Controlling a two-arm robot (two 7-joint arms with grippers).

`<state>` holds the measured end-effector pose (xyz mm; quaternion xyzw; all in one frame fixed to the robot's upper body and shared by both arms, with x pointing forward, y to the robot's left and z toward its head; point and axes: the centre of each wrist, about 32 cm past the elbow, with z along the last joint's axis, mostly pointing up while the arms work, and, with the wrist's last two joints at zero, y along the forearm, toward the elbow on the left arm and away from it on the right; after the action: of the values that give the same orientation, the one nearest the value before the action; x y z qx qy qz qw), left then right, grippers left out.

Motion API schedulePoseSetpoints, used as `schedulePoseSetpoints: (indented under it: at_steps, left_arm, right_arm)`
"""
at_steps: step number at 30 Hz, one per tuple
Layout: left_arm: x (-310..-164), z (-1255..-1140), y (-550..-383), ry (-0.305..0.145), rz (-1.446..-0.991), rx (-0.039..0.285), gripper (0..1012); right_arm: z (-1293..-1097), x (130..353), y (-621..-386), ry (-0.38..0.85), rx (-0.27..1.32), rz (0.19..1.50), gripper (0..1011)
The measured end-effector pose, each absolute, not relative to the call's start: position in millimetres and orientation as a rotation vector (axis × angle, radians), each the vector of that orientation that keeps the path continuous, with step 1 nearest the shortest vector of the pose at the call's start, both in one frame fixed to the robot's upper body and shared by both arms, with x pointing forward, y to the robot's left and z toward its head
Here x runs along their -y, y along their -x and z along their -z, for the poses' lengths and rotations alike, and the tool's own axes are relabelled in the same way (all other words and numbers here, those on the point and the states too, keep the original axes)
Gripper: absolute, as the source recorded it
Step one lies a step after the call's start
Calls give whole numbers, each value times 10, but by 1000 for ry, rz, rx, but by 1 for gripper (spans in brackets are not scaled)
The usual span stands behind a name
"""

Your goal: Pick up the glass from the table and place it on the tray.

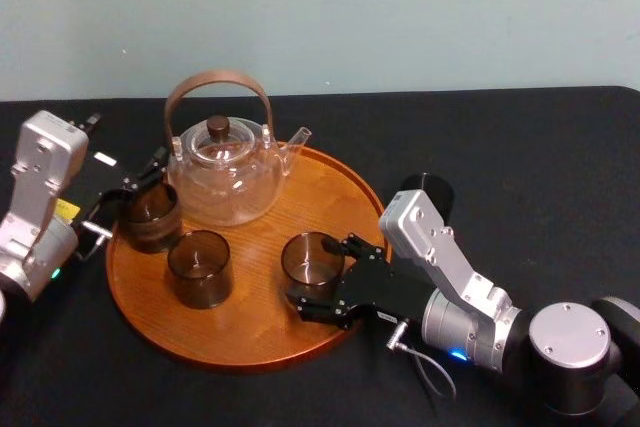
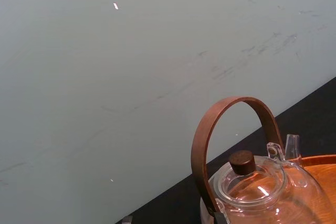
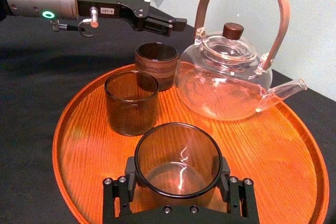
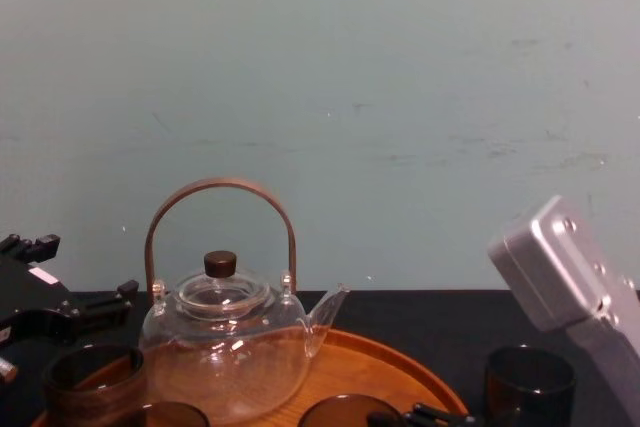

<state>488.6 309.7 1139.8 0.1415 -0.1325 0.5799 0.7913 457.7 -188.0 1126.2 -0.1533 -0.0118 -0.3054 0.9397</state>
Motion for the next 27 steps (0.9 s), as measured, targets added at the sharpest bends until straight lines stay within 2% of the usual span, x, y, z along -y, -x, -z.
schedulePoseSetpoints:
  at_steps: [4,9,27]
  left_arm:
    - [-3097,-11398,-4886,-304,-1248,285,1001]
    - [-3097,-11398,-4886,-305,-1248,285,1001]
    - [-3097,-11398,-4886,-305,-1248,285,1001]
  right_arm:
    - [-11266,1881,-4577,312,25,624,911]
    - [-11269,1882,-4576,311,26,624,1002]
    - [-11280,1912,-4583,299,17,628,1002]
